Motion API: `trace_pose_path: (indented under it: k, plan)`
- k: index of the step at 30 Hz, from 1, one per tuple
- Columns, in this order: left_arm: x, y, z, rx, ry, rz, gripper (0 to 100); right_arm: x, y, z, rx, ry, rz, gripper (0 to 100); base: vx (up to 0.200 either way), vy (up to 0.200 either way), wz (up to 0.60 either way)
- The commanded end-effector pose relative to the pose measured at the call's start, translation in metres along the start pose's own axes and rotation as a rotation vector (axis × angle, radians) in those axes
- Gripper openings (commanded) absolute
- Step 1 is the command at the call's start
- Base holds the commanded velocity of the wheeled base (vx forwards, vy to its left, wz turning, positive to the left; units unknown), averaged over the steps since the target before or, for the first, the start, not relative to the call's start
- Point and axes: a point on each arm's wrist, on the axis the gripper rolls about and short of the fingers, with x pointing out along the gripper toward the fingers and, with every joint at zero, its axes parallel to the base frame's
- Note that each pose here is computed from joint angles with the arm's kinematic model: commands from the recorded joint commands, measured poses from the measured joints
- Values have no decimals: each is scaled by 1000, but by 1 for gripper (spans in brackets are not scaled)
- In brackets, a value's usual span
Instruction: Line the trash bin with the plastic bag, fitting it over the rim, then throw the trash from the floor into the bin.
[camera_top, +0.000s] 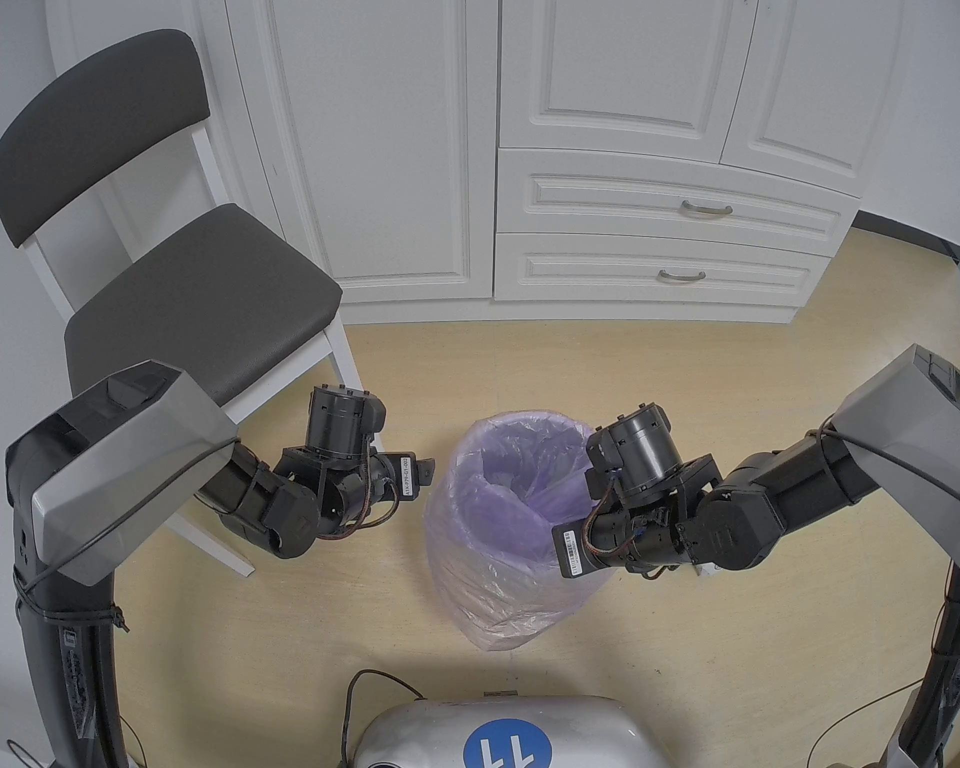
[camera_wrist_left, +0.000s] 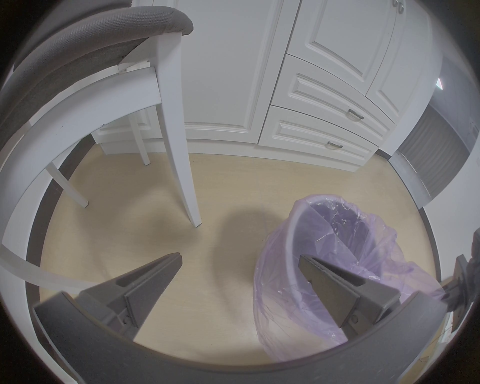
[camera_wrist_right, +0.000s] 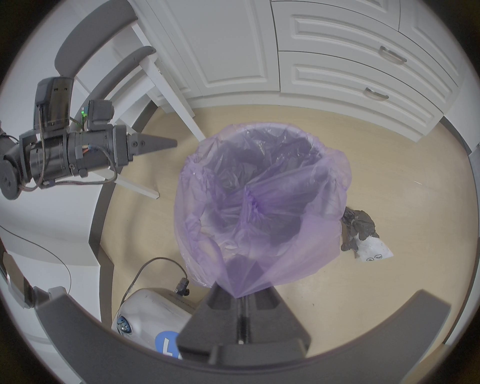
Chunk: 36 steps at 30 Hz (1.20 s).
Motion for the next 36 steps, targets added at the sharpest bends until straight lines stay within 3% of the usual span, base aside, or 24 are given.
trace_pose_path:
  k: [1,13,22,29,36]
  plan:
    - [-1,-1,2,-1,-5,-2,100,2,0,0,2,-7,-3,0,0,0,0]
    - [-5,-5,1,5,-5,-12,100,-4,-13,4,-6,-21,-29,0,0,0,0]
    - [-8,-7,1,16,-42,-27,100,-2,-8,-3,-21,-25,-12,0,0,0,0]
    - [-12,-13,-4,29,-32,-42,100,17,-6,-63,-309,187,8,0,0,0,0]
    - [-14,-14,-2,28,-36,-43,100,20,-4,-71,-324,207,40,0,0,0,0]
